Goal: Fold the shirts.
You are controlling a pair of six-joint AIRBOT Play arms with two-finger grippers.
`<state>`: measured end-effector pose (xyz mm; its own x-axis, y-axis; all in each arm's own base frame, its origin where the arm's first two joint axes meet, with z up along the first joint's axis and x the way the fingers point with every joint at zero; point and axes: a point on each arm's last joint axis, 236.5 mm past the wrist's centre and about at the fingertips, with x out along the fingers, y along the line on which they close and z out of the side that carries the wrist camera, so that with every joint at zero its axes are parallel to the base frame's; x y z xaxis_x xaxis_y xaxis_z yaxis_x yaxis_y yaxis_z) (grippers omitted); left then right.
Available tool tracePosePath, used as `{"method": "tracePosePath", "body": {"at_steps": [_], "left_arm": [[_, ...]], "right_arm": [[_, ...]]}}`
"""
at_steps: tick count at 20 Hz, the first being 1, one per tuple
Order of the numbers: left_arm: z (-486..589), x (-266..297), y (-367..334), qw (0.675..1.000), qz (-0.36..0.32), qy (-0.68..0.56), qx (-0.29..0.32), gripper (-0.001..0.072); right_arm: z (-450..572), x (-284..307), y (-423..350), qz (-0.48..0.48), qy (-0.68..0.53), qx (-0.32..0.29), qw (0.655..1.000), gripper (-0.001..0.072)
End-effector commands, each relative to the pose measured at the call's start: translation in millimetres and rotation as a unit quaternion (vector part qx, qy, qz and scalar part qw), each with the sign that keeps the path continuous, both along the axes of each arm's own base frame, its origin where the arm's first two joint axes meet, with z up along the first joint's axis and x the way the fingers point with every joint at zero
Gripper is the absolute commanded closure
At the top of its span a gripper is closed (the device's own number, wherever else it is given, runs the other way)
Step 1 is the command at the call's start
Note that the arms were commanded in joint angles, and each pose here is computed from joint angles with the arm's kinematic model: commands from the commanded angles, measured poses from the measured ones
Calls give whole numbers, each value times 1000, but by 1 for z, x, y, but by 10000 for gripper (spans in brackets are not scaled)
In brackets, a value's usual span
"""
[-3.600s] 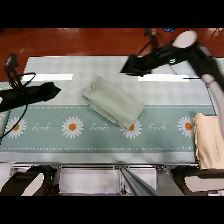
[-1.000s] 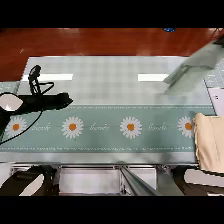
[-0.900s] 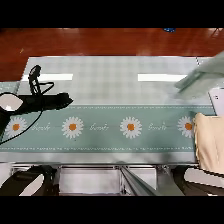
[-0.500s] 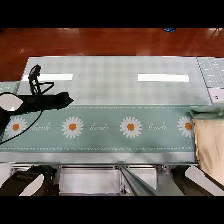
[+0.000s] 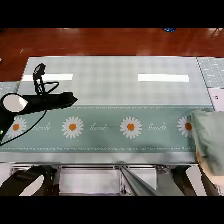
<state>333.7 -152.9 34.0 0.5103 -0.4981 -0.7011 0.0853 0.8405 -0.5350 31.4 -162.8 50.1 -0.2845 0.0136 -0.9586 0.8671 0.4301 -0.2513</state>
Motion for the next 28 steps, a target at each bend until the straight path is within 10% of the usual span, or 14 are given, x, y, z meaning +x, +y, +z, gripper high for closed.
{"method": "tracePosePath", "body": {"at_steps": [1, 4, 7, 12, 18, 28], "left_arm": [[9, 17, 12, 999, 14, -30, 8, 690], [51, 46, 40, 996, 55, -73, 3, 691], [125, 78, 56, 986, 72, -147, 0, 691], [200, 98, 11, 980, -36, -193, 37, 692], [73, 81, 38, 985, -43, -18, 164, 692], [43, 81, 52, 984, -38, 19, 171, 691]], "right_arm": [[-7, 0, -8, -7, 6, -4, 1000, 299], [27, 70, -43, 22, -102, -42, 994, 320], [79, 212, -34, 114, -307, -32, 944, 677], [147, 408, 146, 341, -548, 70, 761, 679], [4, 409, 248, 582, -305, 34, 753, 679], [-39, 392, 234, 595, -207, 30, 776, 679]]}}
